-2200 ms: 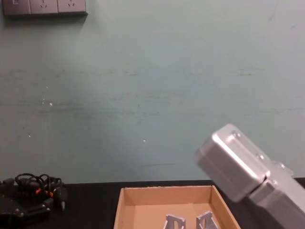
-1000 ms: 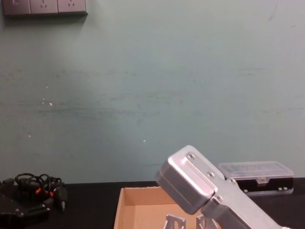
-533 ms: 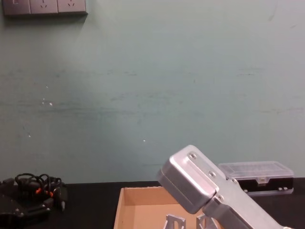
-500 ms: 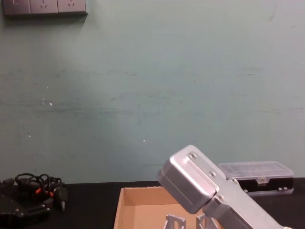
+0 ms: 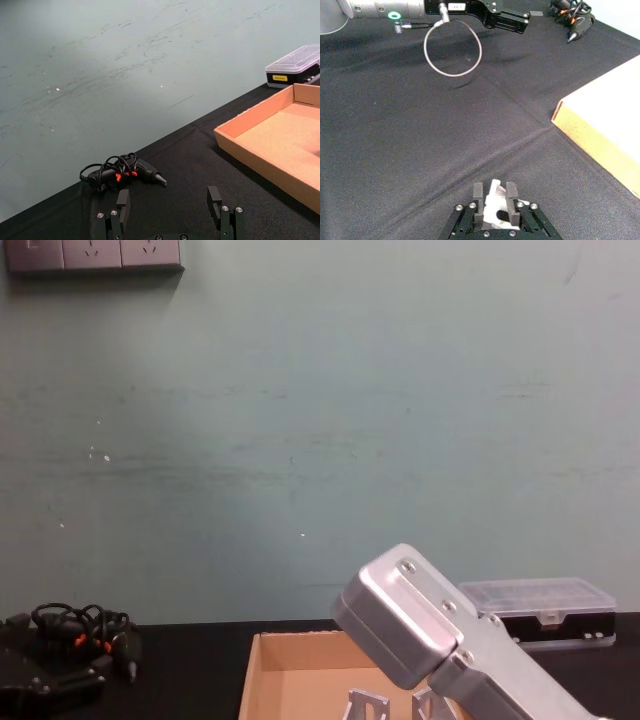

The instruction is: Use one hand to pick up the angle iron from the table and place it into the box.

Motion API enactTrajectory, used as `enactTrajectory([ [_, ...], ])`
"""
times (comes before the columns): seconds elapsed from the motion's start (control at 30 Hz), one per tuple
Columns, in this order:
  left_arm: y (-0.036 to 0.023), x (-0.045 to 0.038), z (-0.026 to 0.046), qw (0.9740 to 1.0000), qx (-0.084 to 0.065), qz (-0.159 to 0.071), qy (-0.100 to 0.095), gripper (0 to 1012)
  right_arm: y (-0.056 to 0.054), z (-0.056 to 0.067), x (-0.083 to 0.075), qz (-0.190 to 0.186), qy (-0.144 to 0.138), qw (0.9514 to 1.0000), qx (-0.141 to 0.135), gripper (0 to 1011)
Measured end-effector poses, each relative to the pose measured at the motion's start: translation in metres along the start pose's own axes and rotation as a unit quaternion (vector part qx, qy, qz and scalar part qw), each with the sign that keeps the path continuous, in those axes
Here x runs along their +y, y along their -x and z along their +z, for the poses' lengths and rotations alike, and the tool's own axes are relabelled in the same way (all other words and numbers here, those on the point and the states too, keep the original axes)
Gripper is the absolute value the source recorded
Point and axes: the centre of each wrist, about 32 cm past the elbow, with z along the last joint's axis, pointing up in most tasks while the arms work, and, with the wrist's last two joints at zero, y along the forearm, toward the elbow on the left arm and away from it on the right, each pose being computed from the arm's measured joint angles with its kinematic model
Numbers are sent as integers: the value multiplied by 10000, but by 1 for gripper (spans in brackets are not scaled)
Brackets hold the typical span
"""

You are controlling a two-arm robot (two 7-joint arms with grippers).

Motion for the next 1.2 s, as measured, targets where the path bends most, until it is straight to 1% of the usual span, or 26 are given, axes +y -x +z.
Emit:
enactTrajectory([
  [0.07,0,0,0,10000,0,0,0,1011,2,-4,-1,3,3,10000,-1,274],
  [0.13,0,0,0,10000,0,0,0,1011,3,-6,-2,7,2,10000,-2,190],
  [0.2,0,0,0,10000,0,0,0,1011,3,-5,-2,8,0,10000,-4,151],
  [0.23,0,0,0,10000,0,0,0,1011,4,-4,-1,7,-2,10000,-9,108],
  [0.33,0,0,0,10000,0,0,0,1012,6,-5,0,7,-6,10000,-22,87],
  [0.53,0,0,0,10000,0,0,0,1011,6,-11,-5,2,-9,10000,-33,87],
  [0.63,0,0,0,10000,0,0,0,1011,-1,3,-36,-26,-49,10000,-46,87],
  [0.83,0,0,0,10000,0,0,0,1011,-23,85,-182,-132,-302,9994,-65,87],
  [0.87,0,0,0,10000,0,0,0,1012,-32,111,-239,-173,-394,9991,-66,87],
  [0.97,0,0,0,10000,0,0,0,1011,-44,162,-336,-233,-554,9982,-75,87],
  [1.07,0,0,0,10000,0,0,0,1011,-80,231,-507,-353,-792,9962,-87,87],
  [1.17,0,0,0,10000,0,0,0,1011,-115,268,-621,-457,-925,9946,-98,87],
  [1.2,0,0,0,10000,0,0,0,1011,-136,282,-690,-526,-992,9936,-96,87],
])
